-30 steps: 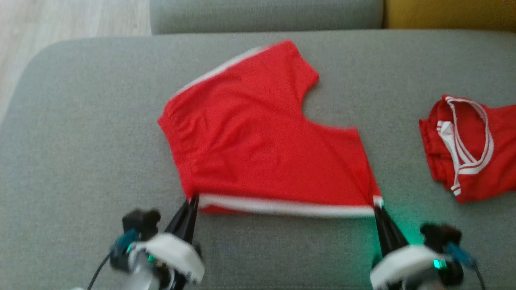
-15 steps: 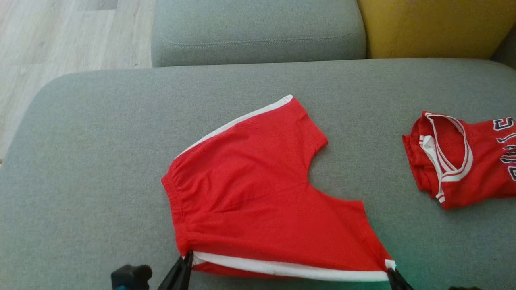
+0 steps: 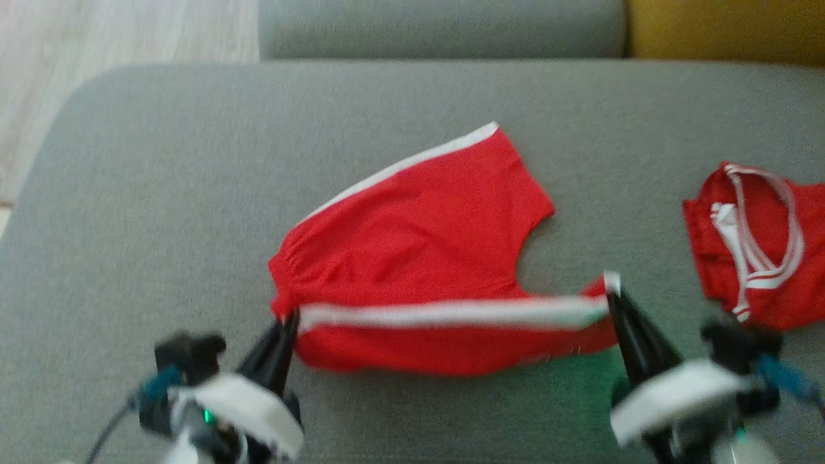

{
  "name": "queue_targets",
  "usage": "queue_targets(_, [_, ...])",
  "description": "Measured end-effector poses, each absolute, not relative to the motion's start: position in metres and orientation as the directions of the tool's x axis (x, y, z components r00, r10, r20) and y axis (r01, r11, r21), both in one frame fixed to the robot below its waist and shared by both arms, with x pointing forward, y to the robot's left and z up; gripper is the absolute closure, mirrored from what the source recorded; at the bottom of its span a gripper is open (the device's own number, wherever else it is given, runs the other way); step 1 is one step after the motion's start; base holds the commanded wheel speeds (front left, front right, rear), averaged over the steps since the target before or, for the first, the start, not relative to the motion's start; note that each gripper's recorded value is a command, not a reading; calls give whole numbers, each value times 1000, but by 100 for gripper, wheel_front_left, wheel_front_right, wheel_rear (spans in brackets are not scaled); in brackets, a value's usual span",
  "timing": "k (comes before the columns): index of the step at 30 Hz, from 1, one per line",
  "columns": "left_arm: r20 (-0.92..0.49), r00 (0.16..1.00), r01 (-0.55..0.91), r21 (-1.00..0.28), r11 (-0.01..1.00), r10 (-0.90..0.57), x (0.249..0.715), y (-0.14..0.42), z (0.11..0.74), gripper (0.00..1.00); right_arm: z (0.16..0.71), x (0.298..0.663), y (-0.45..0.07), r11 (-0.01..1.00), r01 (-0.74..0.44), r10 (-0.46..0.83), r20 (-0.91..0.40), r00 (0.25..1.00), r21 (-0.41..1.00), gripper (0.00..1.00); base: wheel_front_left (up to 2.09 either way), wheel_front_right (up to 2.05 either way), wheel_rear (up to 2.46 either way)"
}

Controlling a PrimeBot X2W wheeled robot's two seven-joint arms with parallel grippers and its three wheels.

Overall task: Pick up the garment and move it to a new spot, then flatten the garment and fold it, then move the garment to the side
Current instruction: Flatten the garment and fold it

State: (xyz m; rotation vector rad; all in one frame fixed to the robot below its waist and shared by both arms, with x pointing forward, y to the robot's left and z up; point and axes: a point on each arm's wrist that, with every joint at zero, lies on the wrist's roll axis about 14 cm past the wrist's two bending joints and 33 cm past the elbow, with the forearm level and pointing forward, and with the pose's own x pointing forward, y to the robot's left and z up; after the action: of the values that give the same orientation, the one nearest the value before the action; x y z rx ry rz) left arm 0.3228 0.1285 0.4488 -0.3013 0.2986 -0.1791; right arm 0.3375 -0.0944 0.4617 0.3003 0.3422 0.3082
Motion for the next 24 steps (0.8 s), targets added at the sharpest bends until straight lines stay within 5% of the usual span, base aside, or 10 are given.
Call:
queue_targets(14, [-259, 956, 14, -426, 905, -137, 421, 162, 436, 100, 461, 526, -24, 876, -435, 475, -216, 853, 209, 100, 0, 0, 0])
queue_targets(24, [-310, 946, -48, -418, 907, -92, 437, 177, 409, 99, 411, 560, -8, 876, -425, 479, -317, 818, 226, 100, 0, 0, 0])
